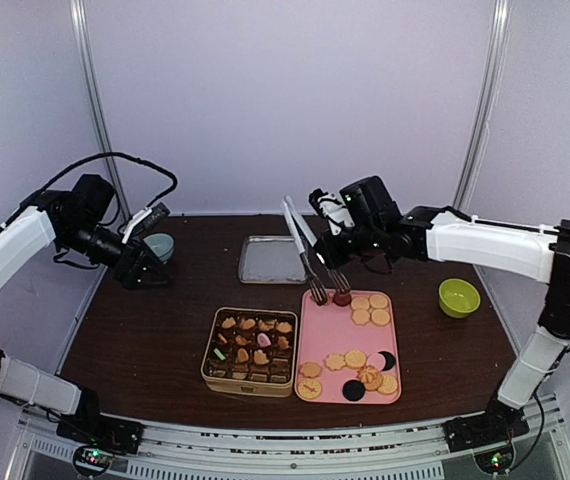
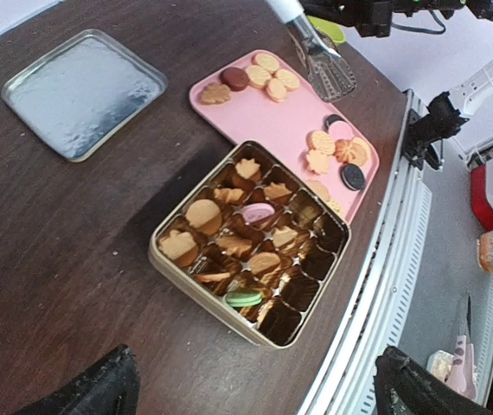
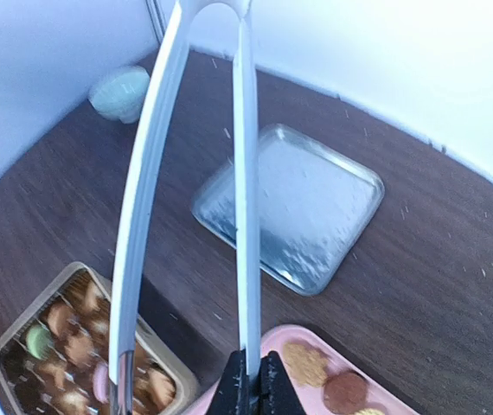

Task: Pack the cookies
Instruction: Pick up the clamp from the plate, then pass from the right arm to the left

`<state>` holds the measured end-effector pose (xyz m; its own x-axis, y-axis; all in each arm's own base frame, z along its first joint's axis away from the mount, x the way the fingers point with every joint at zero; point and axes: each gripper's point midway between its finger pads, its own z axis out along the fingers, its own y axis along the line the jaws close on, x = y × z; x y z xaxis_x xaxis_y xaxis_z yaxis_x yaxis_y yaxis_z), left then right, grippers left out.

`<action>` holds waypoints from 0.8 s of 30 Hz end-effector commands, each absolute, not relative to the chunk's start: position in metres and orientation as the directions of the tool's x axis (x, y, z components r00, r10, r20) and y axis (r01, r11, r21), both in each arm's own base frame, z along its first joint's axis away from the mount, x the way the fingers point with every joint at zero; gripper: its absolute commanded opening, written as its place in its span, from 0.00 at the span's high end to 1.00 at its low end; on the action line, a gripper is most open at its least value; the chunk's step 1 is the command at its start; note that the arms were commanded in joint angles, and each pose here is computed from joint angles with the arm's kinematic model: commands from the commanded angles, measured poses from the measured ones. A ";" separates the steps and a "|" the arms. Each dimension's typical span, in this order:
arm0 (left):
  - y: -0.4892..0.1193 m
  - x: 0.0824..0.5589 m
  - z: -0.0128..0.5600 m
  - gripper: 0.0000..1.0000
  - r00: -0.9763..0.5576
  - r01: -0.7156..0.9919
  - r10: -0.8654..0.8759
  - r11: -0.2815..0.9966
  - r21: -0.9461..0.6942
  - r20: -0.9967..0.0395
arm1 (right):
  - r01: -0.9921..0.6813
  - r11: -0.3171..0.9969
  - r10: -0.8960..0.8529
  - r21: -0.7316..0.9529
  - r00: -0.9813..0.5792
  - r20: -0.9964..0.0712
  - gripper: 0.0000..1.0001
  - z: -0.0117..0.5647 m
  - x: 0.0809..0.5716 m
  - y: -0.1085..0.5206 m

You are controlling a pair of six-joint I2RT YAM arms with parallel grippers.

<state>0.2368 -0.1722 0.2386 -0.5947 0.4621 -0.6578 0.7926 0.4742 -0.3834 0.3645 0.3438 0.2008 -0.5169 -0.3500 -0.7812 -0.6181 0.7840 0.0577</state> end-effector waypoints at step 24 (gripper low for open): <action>-0.268 0.190 0.360 0.30 -0.444 0.873 0.313 -0.059 -0.484 -0.840 | -0.764 0.426 0.665 0.484 -0.098 -0.740 1.00 0.442 0.260 0.443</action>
